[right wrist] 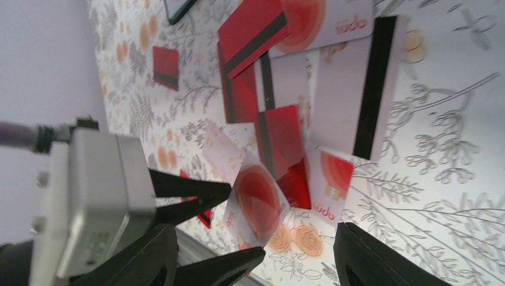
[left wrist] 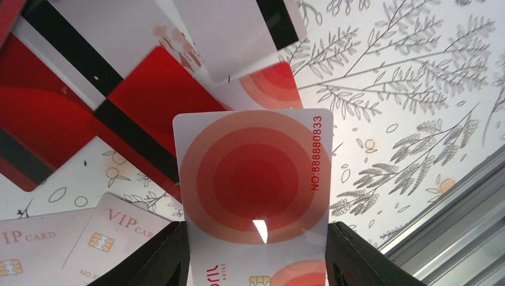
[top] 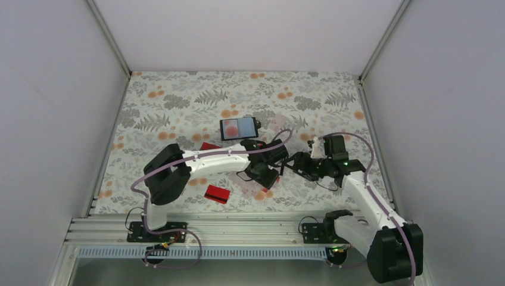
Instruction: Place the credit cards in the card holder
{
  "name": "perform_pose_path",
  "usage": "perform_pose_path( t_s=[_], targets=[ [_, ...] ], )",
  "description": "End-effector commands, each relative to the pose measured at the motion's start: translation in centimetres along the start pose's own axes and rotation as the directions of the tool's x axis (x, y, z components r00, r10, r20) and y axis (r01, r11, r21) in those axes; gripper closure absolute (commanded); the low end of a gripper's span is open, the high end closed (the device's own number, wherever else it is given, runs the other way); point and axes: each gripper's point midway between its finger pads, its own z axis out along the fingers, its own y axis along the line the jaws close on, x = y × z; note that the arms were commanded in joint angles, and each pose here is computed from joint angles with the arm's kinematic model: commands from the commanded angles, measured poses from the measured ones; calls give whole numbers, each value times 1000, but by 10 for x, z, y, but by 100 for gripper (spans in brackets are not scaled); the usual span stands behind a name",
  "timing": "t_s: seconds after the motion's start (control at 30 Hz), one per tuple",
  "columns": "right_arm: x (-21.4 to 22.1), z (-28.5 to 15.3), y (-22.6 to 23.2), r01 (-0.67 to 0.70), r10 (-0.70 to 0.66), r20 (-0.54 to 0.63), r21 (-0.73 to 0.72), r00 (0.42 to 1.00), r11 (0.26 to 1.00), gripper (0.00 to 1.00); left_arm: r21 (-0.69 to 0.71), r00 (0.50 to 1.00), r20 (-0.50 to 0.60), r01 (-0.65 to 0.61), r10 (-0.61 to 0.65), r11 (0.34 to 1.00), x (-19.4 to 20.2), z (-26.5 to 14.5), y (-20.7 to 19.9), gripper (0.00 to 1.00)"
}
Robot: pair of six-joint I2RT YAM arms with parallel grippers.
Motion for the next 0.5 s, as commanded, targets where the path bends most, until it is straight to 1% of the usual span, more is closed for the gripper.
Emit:
perform_pose_path(
  t_s=[0.0, 0.17, 0.47],
  targets=[
    [9, 5, 19, 37, -48, -63, -152, 997, 988, 33, 79, 998, 60, 32, -36, 996, -21, -29, -10, 48],
    [16, 12, 25, 13, -44, -124, -238, 991, 971, 35, 103, 995, 90, 36, -45, 994, -36, -44, -12, 48],
    [20, 20, 27, -28, -24, -175, -291, 984, 956, 36, 112, 994, 106, 23, -35, 993, -49, -55, -15, 49]
  ],
)
